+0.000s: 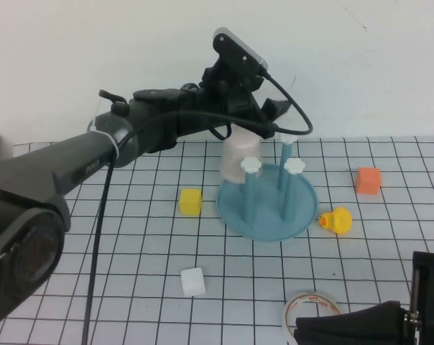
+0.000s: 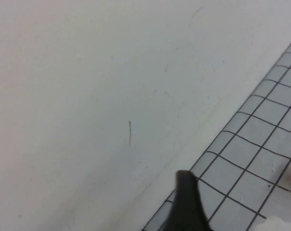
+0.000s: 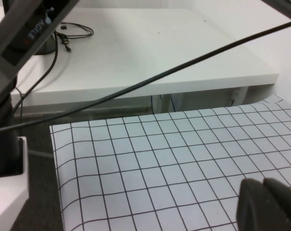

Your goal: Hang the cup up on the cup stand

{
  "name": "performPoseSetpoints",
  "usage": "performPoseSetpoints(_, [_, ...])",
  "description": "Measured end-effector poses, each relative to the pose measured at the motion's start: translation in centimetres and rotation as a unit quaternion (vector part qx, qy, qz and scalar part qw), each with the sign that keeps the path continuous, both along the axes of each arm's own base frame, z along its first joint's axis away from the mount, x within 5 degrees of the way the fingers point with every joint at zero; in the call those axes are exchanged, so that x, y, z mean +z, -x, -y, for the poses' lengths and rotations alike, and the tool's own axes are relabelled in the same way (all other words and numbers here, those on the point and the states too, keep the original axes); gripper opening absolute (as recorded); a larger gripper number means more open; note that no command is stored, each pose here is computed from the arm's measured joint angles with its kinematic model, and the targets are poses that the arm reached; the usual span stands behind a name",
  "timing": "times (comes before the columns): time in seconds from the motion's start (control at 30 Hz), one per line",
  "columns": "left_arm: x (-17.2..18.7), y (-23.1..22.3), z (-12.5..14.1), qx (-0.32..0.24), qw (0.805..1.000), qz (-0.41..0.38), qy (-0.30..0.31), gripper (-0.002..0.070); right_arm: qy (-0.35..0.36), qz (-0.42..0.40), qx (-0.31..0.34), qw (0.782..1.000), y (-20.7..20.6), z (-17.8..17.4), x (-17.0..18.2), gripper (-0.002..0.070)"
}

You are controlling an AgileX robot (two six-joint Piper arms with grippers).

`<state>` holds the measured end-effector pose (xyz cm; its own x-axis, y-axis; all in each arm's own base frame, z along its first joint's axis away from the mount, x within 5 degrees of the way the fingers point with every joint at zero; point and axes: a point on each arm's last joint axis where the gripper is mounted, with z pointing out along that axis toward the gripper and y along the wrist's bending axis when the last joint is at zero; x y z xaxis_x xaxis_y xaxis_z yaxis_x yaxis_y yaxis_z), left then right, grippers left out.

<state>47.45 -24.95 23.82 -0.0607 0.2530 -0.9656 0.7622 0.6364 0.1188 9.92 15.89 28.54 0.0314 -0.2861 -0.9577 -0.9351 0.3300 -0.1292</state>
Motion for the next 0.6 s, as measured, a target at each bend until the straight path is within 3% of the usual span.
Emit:
performPoseSetpoints(0.1, [1.6,0.1,-0.7,0.005,1.000,0.008,-0.001,0.0400,0.002,0.003,0.002,1.000,0.0,0.0,0.0,-0.0001])
performPoseSetpoints(0.23, [5.9,1.0,-3.2,0.002,0.999,0.028,-0.028,0.0118,0.024,0.049,-0.028,0.998,-0.2,0.9,0.4,-0.0001])
performPoseSetpoints(0.27, [7.3,1.5,-4.0,-0.006,0.999,0.036,-0.040,0.0083,0.026,0.060,-0.050,0.997,-0.4,1.3,0.6,-0.0001])
performPoseSetpoints(0.43, [13.6,5.5,-8.2,-0.037,0.994,0.011,-0.099,0.0011,0.056,0.152,-0.176,0.971,-1.2,4.3,2.0,-0.0001])
performPoseSetpoints(0.6, [18.3,9.9,-12.1,0.008,0.976,-0.001,-0.219,0.0001,0.132,0.234,-0.296,0.916,-1.9,7.5,3.7,-0.0001])
